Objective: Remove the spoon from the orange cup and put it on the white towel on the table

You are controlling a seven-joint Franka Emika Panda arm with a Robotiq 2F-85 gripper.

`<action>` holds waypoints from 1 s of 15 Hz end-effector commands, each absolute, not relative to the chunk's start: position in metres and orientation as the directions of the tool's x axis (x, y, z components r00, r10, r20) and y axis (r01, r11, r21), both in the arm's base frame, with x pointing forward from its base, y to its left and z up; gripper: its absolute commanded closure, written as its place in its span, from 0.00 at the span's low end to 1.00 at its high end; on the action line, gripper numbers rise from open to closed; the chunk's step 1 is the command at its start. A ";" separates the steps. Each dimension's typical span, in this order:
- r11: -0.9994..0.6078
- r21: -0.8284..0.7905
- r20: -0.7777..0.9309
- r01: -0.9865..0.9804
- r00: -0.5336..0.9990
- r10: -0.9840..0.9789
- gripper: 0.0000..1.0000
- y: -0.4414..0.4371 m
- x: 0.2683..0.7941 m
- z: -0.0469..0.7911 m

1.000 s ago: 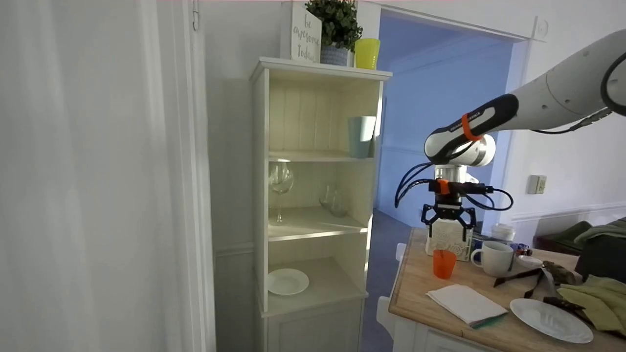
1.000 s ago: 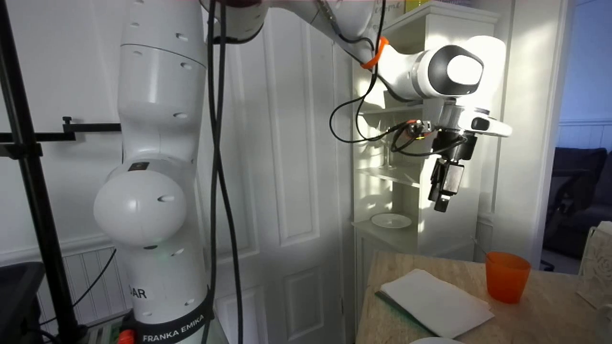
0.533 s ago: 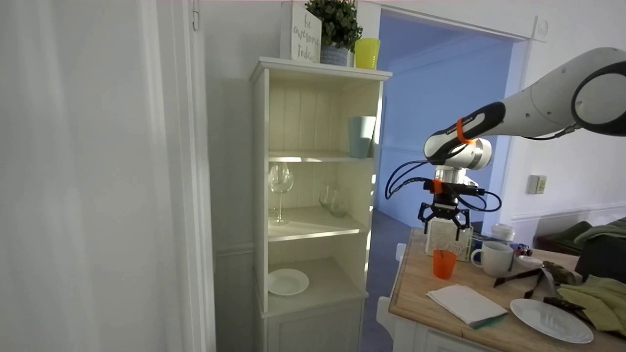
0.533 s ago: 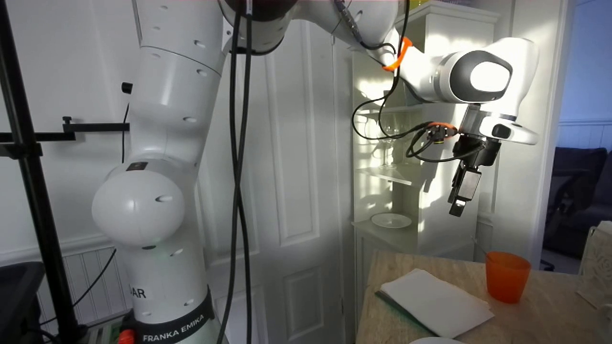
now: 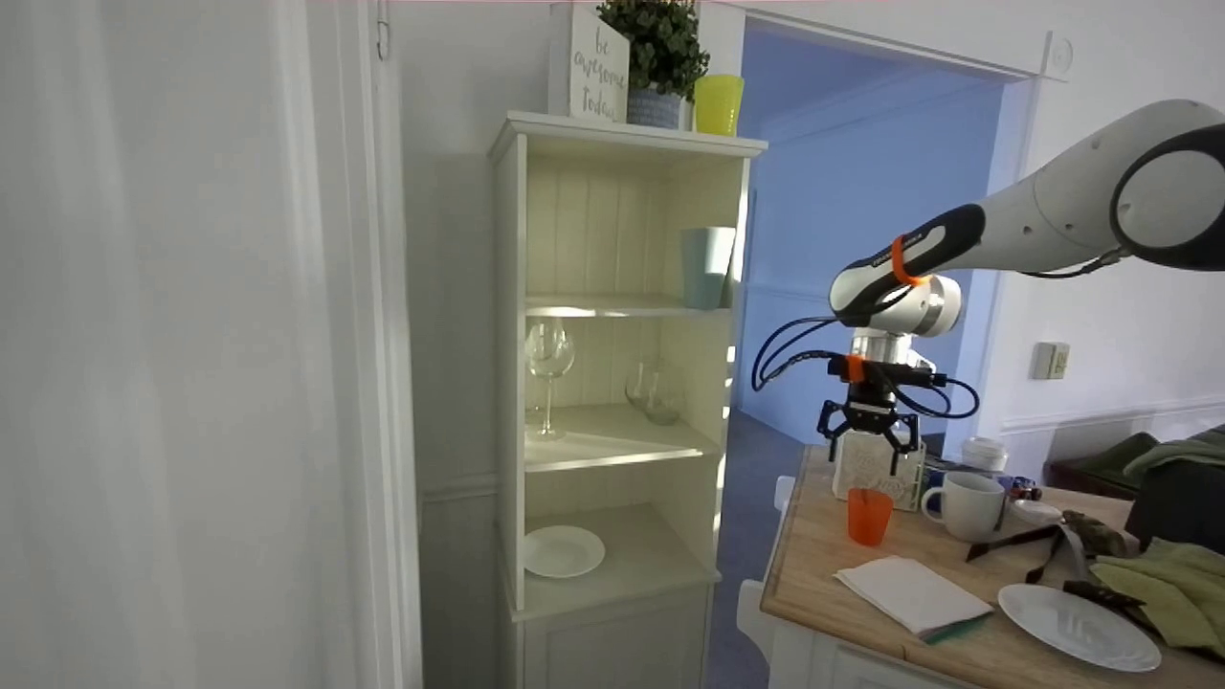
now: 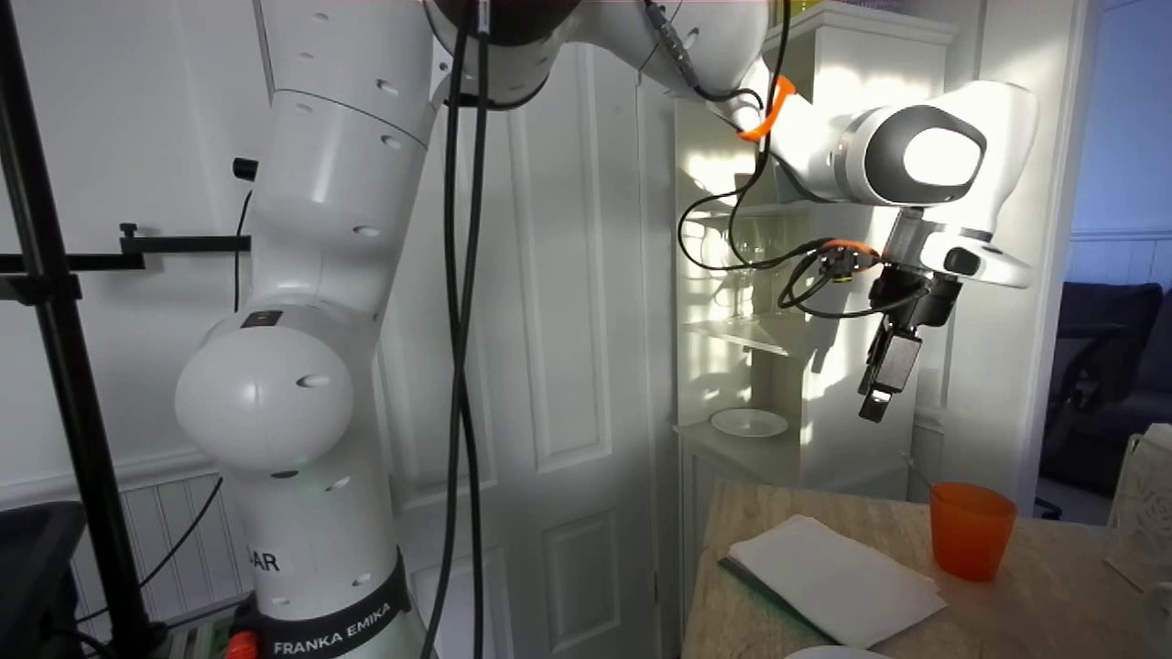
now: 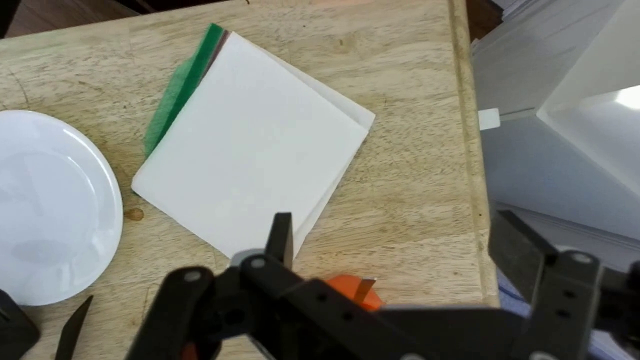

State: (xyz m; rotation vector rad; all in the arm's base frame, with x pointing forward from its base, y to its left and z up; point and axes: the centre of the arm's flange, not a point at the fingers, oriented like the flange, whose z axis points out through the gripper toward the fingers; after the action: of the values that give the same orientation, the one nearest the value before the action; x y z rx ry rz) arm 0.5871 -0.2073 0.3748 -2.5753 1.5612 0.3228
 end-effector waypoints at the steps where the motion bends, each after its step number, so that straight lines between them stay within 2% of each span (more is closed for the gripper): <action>1: -0.421 -0.026 -0.286 -0.906 0.411 -0.866 0.00 -0.226 0.599 0.358; 6: -0.388 -0.088 -0.329 -0.917 0.394 -0.858 0.00 -0.241 0.600 0.345; 15: -0.360 -0.075 -0.356 -0.930 0.363 -0.861 0.00 -0.265 0.609 0.325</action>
State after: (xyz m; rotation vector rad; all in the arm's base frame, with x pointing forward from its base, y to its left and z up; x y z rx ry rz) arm 0.5967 -0.2557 0.3306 -2.3988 1.6099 0.3562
